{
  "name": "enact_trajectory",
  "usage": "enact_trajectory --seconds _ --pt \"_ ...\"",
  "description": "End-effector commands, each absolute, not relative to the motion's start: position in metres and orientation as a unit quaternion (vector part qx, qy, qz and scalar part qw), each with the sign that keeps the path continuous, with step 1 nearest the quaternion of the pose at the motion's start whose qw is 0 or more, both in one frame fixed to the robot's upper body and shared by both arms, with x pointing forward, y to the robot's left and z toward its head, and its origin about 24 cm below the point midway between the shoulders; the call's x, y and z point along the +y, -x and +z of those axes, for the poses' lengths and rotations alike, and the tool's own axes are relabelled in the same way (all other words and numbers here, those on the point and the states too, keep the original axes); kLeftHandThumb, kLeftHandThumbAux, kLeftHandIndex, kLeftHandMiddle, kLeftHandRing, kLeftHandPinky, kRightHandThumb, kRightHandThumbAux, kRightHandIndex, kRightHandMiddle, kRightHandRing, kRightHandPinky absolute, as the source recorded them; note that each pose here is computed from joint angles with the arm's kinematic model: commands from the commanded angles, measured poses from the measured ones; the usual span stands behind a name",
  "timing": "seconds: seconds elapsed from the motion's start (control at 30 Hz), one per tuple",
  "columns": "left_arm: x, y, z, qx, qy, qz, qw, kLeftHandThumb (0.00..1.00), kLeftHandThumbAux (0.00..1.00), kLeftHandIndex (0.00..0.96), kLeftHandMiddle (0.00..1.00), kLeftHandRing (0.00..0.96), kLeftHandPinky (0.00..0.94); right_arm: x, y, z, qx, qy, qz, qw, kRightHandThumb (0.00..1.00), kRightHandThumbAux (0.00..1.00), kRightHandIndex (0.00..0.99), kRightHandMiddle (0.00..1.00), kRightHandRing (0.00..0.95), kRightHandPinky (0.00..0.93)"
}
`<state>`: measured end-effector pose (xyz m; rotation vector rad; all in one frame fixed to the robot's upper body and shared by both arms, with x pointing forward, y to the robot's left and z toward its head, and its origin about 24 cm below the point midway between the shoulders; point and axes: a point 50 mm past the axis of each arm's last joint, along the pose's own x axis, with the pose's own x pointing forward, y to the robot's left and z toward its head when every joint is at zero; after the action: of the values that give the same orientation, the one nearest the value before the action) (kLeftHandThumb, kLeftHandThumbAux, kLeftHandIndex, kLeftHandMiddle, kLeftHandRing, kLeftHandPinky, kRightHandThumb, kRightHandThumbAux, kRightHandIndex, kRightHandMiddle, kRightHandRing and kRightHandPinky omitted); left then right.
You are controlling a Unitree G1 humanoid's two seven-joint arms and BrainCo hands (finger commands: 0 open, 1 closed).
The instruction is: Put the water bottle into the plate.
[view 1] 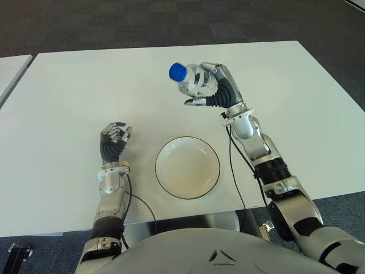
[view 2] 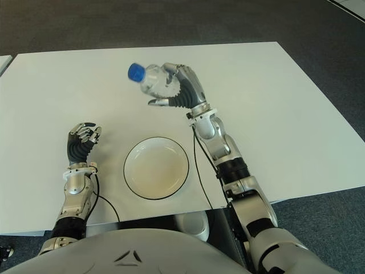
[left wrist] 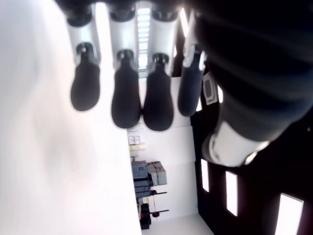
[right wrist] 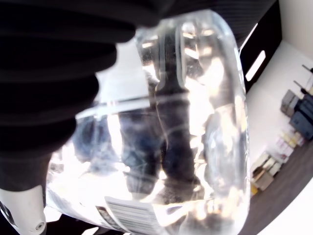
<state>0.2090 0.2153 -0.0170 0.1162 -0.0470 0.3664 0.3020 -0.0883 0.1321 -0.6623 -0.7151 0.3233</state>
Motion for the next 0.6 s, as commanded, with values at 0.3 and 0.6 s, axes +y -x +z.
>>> enact_trajectory --seconds 0.3,0.6 --pt "0.219 -0.207 -0.02 -0.011 -0.067 0.177 0.982 0.706 0.716 0.437 0.724 0.706 0.68 -0.086 -0.28 0.131 -0.331 0.362 0.333 0.805 0.74 0.712 0.441 0.896 0.897 0.888" --pt "0.218 -0.206 -0.021 -0.002 -0.055 0.193 0.98 0.707 0.715 0.437 0.716 0.693 0.657 -0.088 -0.266 0.114 -0.234 0.413 0.428 0.769 0.739 0.711 0.441 0.875 0.876 0.869"
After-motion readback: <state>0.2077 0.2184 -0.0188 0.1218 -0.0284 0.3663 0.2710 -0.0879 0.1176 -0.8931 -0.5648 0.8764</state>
